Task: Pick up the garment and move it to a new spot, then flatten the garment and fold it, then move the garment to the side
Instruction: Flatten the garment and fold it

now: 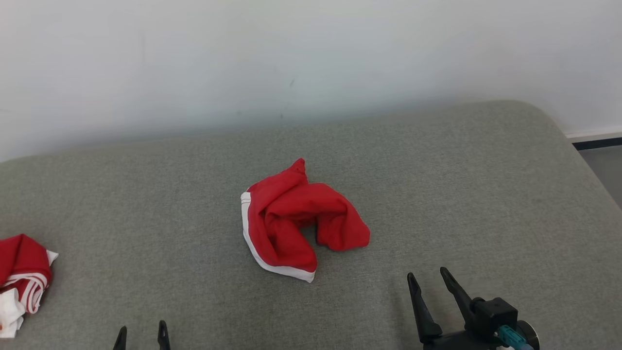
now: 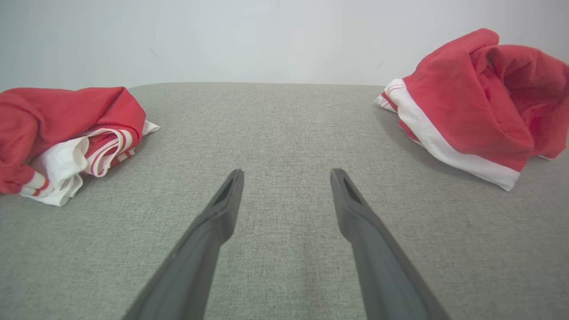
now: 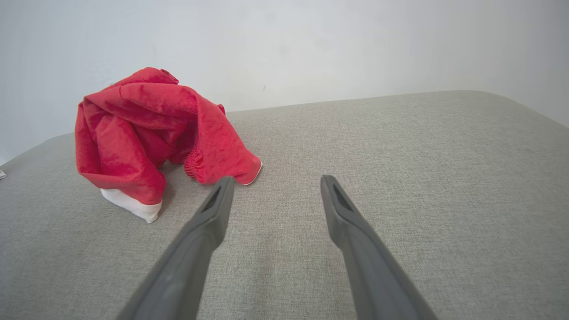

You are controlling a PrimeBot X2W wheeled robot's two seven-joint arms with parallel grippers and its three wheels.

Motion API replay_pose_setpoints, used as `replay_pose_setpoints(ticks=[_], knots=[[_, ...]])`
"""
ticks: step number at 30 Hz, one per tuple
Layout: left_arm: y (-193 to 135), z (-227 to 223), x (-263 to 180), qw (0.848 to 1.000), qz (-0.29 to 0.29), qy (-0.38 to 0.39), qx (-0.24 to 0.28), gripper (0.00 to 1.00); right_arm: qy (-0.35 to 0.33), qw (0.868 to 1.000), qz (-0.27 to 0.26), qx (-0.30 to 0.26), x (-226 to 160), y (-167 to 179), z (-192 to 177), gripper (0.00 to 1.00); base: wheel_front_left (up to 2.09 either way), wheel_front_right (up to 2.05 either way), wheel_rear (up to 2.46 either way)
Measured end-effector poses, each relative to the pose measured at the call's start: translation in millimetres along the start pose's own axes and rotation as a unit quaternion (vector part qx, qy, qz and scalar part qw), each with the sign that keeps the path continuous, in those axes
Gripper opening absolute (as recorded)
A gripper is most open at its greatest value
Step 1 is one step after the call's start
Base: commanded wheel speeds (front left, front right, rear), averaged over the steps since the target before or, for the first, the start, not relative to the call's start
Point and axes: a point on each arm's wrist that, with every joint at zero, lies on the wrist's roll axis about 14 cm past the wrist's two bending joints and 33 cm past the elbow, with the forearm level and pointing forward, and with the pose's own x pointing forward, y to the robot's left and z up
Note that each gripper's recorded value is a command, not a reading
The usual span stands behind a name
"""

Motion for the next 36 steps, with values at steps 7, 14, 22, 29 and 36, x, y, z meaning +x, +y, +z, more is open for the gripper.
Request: replay_pose_setpoints(ticks=[7, 14, 22, 29, 36], knots=[[-2.9, -4.7, -2.4, 1.000, -0.005, 0.007, -0.004, 1.00, 0.015, 1.000, 0.024, -0.004, 11.6, 12.6, -8.3, 1.00, 0.00, 0.00, 0.00], [-1.6, -8.6, -0.1, 1.000, -0.001, 0.013, -0.010, 1.00, 0.016, 0.997, 0.071, -0.015, 44.2, 36.2, -6.3, 1.00, 0.00, 0.00, 0.00], [14.0, -17.0, -10.4, 0.999, 0.031, 0.026, -0.018, 1.00, 0.054, 0.986, 0.159, -0.015, 58.8, 92.2, -32.5, 1.00, 0.00, 0.00, 0.00], [30.1, -21.7, -21.5, 0.997, 0.062, 0.034, -0.021, 1.00, 0.078, 0.976, 0.203, -0.022, 70.6, 119.2, -48.6, 1.00, 0.00, 0.00, 0.00], [40.6, -24.3, -27.3, 0.996, 0.083, 0.039, -0.021, 1.00, 0.093, 0.973, 0.211, -0.028, 82.2, 127.0, -58.3, 0.78, 0.00, 0.00, 0.00]])
